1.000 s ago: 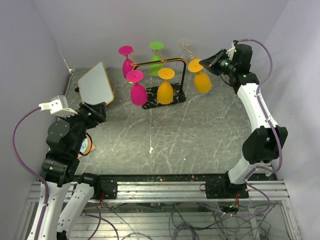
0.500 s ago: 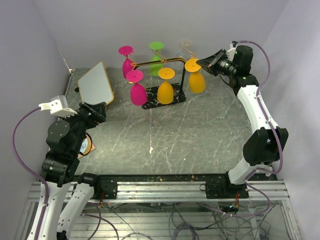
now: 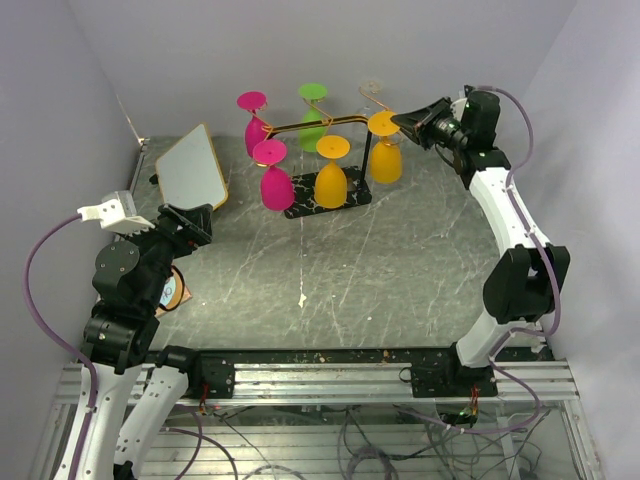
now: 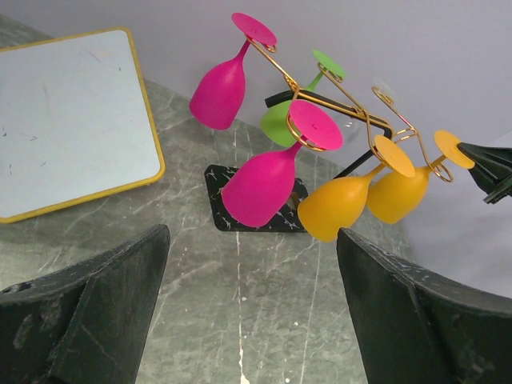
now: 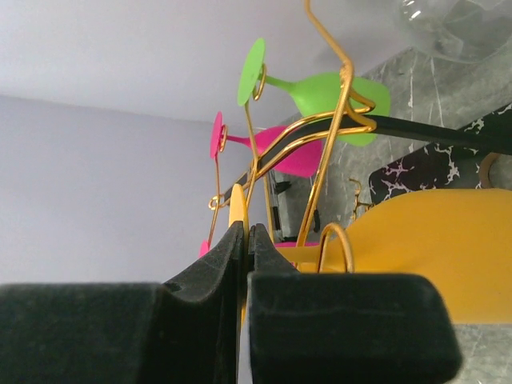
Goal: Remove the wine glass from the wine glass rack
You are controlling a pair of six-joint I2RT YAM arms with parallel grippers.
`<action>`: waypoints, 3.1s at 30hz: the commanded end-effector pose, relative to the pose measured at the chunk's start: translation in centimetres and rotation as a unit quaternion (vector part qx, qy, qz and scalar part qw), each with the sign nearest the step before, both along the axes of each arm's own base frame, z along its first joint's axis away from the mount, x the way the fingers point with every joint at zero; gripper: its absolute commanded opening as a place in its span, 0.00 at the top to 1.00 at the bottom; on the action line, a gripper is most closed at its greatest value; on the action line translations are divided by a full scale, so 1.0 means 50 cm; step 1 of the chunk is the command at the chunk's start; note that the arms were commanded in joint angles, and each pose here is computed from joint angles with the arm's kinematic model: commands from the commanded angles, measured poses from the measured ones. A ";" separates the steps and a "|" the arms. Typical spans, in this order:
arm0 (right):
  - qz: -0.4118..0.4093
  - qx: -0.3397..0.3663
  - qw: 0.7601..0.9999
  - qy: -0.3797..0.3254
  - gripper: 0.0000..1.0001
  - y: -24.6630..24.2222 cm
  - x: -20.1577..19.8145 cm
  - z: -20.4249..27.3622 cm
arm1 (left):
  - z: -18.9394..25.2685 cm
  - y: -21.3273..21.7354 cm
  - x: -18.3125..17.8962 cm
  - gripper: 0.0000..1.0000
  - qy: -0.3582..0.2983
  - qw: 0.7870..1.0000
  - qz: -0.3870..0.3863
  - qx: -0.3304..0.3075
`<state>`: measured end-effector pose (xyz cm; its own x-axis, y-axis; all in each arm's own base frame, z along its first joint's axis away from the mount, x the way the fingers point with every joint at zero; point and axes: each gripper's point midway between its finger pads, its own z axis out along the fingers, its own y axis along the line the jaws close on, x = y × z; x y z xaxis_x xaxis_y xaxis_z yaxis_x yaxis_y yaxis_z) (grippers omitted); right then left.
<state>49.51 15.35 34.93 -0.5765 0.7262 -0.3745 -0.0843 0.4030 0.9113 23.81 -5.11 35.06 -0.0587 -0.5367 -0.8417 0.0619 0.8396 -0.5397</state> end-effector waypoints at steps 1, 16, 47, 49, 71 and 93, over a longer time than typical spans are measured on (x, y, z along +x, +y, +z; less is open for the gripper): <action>-0.026 0.026 0.999 -0.005 1.00 -0.007 0.037 0.015 | 0.021 0.002 -0.004 0.04 -0.014 1.000 0.000 0.000; -0.152 -0.049 0.984 -0.074 1.00 -0.164 0.041 0.084 | 0.041 -0.022 -0.011 0.04 -0.032 0.999 -0.035 -0.004; 0.197 0.322 0.920 -0.109 1.00 0.108 -0.542 0.071 | -0.024 -0.245 -0.046 0.04 -0.018 0.914 -0.355 -0.195; 0.222 0.356 0.899 -0.130 1.00 0.135 -0.561 0.109 | -0.031 -0.258 -0.047 0.04 -0.012 0.900 -0.377 -0.218; 0.263 0.468 0.832 -0.143 1.00 0.216 -0.538 0.128 | -0.001 -0.306 -0.111 0.31 -0.059 0.796 -0.499 -0.339; 0.103 0.222 0.967 -0.066 0.38 0.177 -0.443 -0.101 | -0.047 -0.302 -0.084 0.93 -0.004 0.850 -0.438 -0.294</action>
<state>25.89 25.50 33.35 -0.7574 0.6522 -0.0310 -0.2666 -0.2655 0.9265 18.50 -20.26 33.93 -0.6794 -0.6162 -0.3983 0.5517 -0.0711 -0.8310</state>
